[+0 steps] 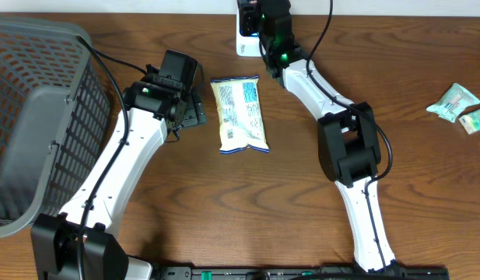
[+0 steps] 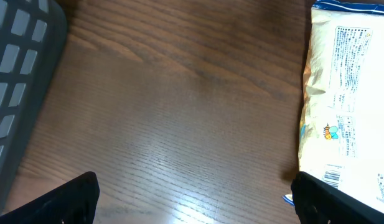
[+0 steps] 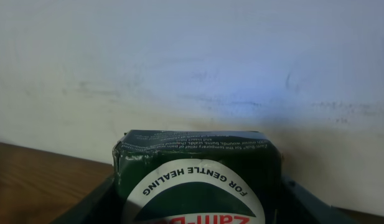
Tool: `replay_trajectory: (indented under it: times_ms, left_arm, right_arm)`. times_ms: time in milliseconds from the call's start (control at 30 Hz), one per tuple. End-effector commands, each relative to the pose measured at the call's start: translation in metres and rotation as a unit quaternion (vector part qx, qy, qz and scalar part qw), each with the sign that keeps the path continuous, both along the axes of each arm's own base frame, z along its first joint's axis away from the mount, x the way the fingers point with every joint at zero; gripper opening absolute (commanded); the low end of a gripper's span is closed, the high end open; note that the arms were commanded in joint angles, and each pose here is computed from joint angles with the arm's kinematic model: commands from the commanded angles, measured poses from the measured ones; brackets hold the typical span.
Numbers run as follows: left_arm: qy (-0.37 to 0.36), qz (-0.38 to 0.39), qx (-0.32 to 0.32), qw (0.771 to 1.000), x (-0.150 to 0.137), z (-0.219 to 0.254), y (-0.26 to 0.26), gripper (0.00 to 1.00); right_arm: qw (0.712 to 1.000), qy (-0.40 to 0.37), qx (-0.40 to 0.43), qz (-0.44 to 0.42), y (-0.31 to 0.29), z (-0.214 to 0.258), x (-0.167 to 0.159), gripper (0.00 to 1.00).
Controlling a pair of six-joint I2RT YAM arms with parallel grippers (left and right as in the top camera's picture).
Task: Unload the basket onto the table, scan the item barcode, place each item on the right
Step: 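Hold the Zam-Buk box against the scanner face with the right gripper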
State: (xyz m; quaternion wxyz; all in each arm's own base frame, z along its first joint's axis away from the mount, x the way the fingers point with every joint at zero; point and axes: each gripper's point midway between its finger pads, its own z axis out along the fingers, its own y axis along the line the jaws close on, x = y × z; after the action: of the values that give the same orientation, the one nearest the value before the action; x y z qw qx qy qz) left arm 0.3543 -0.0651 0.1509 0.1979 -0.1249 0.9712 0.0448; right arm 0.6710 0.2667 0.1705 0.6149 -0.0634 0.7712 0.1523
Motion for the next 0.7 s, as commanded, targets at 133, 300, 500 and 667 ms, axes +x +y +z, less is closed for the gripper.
replay_trajectory:
  times_ms: [133, 300, 500, 667]
  left_arm:
    - [-0.006, 0.001, 0.007, 1.0, 0.0, 0.005, 0.003, 0.98]
    - [-0.006, 0.001, 0.007, 1.0, 0.0, 0.005, 0.003, 0.98]
    - [-0.006, 0.001, 0.007, 1.0, 0.0, 0.005, 0.003, 0.98]
    - [-0.006, 0.001, 0.007, 1.0, 0.0, 0.005, 0.003, 0.97]
  right_arm:
    - [1.0, 0.004, -0.016, -0.025, -0.009, -0.004, 0.003, 0.43]
    - [0.999, 0.006, -0.017, -0.03, -0.012, -0.005, 0.003, 0.43]
    - [0.999, -0.012, -0.009, -0.034, -0.018, 0.005, 0.008, 0.42]
    - [0.998, -0.034, 0.024, -0.044, -0.025, 0.02, 0.013, 0.43]
